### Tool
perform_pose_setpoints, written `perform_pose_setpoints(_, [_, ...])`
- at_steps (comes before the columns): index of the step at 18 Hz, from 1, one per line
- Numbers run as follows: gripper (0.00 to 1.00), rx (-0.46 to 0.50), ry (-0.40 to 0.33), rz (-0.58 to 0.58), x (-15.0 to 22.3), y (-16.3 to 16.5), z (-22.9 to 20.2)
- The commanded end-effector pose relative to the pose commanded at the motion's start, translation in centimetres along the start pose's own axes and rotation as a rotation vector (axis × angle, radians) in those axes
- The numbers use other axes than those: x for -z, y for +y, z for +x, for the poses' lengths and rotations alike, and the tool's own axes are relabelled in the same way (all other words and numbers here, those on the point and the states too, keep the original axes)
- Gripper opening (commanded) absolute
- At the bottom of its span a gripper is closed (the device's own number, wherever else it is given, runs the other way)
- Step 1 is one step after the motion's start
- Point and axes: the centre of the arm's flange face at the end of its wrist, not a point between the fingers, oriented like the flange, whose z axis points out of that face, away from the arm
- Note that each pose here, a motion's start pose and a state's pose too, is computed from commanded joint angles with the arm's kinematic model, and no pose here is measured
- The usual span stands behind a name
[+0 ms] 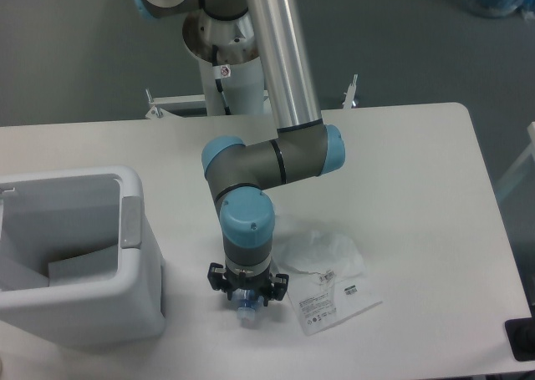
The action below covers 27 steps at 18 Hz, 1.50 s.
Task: Place the trash in the trash can
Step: 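Close the gripper around the bottle's middle, then lift the bottle and carry it toward the white trash bin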
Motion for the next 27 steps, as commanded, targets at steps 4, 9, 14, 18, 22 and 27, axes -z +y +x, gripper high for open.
perform_pose_setpoints(4, [0.71,0.0,-0.001,0.005,0.3,-0.1,0.0])
perform_pose_setpoints(9, [0.71,-0.001,-0.006,0.016,0.9,-0.3,-0.2])
perform_pose_setpoints(14, [0.7,-0.001,-0.055,0.11,6.1,-2.6,-1.6])
perform_pose_setpoints(18, [0.7,0.021,-0.138,0.271,13.6,-6.3,-4.7])
perform_pose_setpoints(22, [0.7,0.081,-0.21,0.409,20.6,-7.2,-8.3])
perform_pose_setpoints(27, [0.7,0.212,-0.215,0.582,28.5,-7.2,-8.6])
